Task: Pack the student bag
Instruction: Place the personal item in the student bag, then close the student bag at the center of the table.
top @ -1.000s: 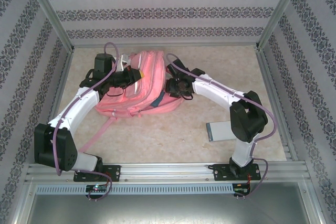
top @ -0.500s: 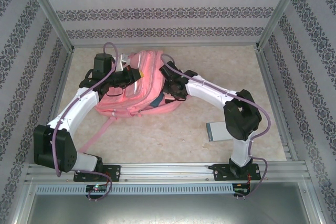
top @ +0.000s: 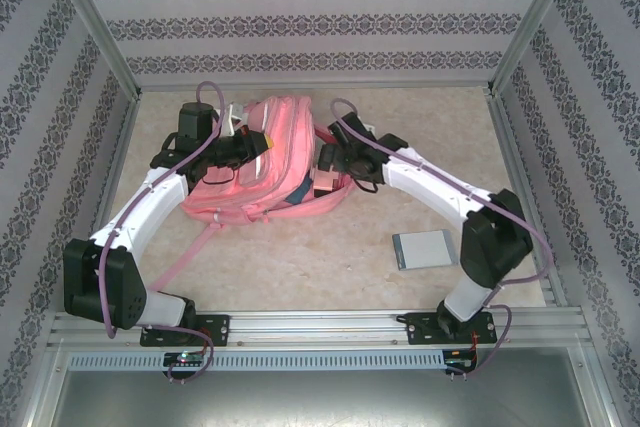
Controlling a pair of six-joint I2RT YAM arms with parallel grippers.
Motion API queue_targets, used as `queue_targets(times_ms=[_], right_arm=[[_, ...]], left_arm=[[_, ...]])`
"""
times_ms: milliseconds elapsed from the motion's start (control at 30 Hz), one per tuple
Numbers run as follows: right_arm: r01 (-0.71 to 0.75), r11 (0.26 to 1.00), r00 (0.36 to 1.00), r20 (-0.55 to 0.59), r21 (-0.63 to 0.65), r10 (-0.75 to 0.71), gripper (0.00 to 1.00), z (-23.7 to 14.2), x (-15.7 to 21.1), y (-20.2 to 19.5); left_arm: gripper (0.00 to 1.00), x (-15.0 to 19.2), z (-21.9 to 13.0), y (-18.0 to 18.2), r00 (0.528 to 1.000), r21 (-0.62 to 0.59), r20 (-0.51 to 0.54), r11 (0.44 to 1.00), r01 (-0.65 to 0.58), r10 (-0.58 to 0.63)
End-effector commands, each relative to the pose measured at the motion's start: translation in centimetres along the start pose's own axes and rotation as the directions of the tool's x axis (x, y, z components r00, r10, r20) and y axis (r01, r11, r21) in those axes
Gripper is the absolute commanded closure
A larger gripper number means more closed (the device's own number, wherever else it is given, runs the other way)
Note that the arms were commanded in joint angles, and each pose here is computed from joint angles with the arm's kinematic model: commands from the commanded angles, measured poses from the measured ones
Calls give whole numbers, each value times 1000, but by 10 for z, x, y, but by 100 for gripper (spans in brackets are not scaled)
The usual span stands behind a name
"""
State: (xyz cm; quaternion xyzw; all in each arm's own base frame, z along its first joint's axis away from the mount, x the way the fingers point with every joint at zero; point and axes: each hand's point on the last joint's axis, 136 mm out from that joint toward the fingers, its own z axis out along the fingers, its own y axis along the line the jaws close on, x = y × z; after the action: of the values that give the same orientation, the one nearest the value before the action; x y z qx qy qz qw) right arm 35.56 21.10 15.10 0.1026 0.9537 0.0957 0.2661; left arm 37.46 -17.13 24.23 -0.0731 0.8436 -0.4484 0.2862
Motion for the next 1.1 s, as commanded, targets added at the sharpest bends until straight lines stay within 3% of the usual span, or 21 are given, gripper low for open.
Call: queue_targets(times_ms=[0,300,500,733,1067], right_arm=[[-7,996,1000,-12,91,8,2,-15,13,-44],[-154,972,978,-112,180,176,2,-24,94,-141],[-204,962,948,-209,184,241,5,-23,151,-166],[-272,960,918,-281,64,279,8,-5,179,-143],[-299,940,903,-368,-166,222,8,20,173,-53]], left_arm=[[100,-11,-12,-20,997,30,52,998,-58,56],[100,-9,-11,-10,998,-25,34,998,-61,62],[76,0,-18,4,998,-119,7,991,-54,55],[52,12,-34,5,999,-156,24,987,-33,37],[51,43,-34,1,1000,-161,25,987,1,3]])
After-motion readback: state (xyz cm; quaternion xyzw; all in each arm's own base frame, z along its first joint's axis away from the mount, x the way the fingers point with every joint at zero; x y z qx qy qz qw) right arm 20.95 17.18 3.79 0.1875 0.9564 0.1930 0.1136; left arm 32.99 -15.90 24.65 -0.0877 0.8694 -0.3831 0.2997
